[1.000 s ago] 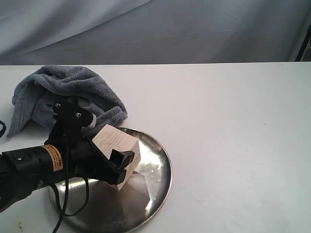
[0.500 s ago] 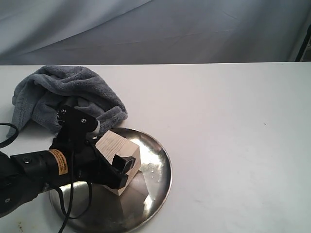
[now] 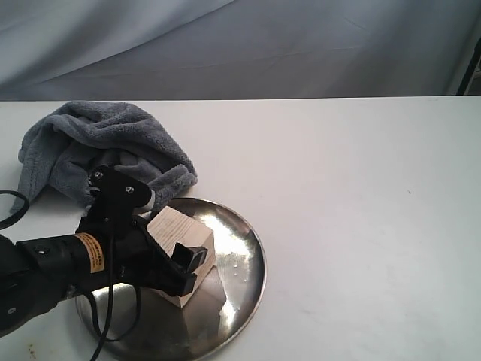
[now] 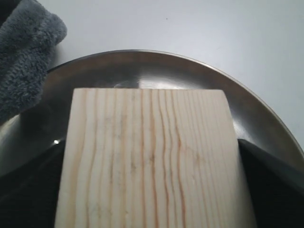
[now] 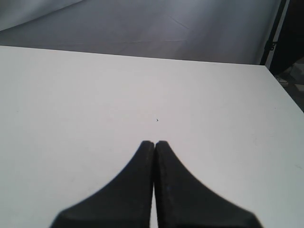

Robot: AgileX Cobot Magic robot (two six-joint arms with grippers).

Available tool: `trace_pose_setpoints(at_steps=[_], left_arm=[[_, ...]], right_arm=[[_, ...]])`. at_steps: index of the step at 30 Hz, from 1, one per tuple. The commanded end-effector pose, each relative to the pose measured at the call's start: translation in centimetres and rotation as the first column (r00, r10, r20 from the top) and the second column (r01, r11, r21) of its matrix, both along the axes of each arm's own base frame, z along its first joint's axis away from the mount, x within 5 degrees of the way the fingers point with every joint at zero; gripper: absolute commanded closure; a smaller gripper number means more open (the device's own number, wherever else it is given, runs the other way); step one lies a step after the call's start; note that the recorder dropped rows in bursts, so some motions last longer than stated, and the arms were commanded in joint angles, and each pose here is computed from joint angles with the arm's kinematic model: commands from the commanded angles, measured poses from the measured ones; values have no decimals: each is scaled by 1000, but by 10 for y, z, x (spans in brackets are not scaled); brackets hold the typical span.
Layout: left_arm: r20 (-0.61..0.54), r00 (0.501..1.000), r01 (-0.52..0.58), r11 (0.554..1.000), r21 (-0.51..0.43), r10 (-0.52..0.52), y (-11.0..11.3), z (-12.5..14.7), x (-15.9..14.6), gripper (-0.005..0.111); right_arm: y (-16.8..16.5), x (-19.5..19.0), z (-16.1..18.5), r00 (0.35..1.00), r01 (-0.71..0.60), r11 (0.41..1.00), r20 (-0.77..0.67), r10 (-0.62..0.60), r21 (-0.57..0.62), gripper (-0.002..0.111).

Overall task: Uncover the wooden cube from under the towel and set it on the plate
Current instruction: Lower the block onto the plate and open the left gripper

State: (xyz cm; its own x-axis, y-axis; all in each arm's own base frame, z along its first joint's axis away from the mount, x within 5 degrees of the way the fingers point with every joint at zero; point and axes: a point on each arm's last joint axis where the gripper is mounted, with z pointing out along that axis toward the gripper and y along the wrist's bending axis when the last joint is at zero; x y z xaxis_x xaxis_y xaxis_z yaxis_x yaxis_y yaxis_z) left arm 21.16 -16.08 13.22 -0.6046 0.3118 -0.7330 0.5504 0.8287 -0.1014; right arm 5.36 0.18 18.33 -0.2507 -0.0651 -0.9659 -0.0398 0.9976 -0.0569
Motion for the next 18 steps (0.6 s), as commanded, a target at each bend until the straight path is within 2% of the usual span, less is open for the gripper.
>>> trace_pose_setpoints(at_steps=[1,2,3,9,18], left_arm=[[40,999,-1,999,-36,3,-2,6,3,39],[40,999,-1,999,-36,3,-3,6,4,25],[32,999,-4,1000,-31,5,-4,7,6,4],[18,1000,21,1000,9,-21,-5,11,6,2],[182,983,29,995,-91,-12,7,77,-8,2]], right_arm=[[0,0,-1,1000,-2,1000,1,2,5,108],[0,0,-1,1000,-2,1000,1,2,5,108],[0,0,-1,1000,-2,1000,1,2,5,108],[0,0,-1,1000,-2,1000,1,2,5,108],[0,0,-1,1000,-2,1000,1,2,5,108]])
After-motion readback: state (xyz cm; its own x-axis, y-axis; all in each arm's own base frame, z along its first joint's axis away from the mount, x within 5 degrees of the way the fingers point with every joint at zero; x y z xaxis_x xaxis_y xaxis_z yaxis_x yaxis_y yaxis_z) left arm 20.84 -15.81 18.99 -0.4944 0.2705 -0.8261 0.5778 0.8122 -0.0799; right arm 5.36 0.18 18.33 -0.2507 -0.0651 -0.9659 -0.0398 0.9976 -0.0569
